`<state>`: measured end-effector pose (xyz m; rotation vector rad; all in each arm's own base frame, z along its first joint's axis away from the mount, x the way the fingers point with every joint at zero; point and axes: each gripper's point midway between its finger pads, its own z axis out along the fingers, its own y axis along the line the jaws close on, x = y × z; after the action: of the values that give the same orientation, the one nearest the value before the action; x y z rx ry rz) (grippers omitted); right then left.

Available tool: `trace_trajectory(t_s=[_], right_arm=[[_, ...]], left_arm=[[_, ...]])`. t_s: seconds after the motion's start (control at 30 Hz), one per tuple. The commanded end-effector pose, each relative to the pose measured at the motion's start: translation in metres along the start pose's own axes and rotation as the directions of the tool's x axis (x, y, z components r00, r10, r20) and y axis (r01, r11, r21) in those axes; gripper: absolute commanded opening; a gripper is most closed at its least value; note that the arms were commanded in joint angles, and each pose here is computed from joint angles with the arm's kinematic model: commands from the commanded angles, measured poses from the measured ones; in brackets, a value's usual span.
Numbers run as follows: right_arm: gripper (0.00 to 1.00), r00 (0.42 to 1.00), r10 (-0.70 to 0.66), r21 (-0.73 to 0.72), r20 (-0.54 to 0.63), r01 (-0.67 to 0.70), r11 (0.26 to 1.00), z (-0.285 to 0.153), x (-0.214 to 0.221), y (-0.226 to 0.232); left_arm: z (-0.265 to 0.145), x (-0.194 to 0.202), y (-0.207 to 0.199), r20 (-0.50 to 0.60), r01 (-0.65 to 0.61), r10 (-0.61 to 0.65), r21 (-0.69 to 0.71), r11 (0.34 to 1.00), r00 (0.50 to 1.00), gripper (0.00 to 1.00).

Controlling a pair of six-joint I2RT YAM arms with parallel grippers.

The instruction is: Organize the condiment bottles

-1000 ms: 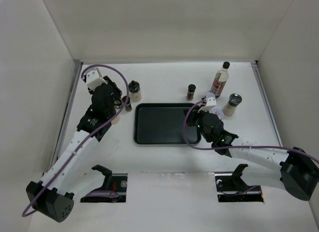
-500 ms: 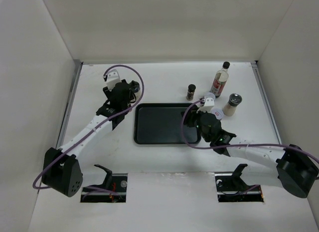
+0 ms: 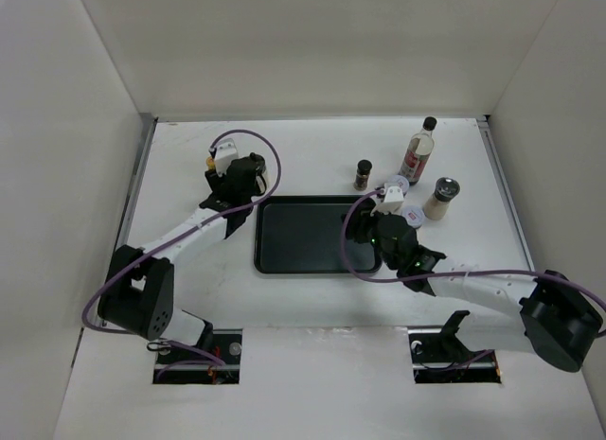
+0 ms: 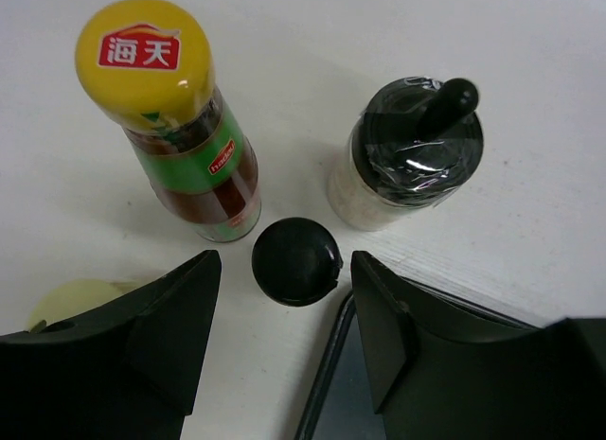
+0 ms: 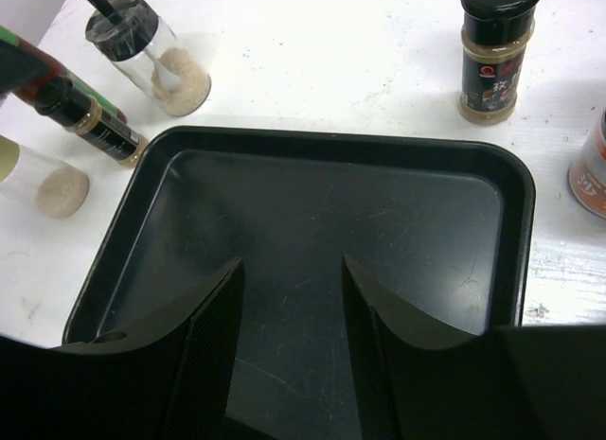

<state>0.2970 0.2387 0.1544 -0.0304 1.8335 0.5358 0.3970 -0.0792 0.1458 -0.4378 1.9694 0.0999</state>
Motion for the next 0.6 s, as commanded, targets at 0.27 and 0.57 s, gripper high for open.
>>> trace_trajectory(t_s=[0.27, 0.57], right_arm=[[0.5, 1.0, 0.012, -0.026, 0.028, -0.011, 1.0, 0.009, -0.015, 0.012], [0.5, 1.0, 0.0, -0.022, 0.023, 0.0, 1.0, 0.011, -0.013, 0.012]], left_arm=[[0.022, 0.01, -0.007, -0.013, 0.013, -0.013, 0.025, 1.0, 1.0, 0.55], [0.021, 0.007, -0.009, -0.006, 0.027, -0.027, 0.045, 0.999, 1.0, 0.36]])
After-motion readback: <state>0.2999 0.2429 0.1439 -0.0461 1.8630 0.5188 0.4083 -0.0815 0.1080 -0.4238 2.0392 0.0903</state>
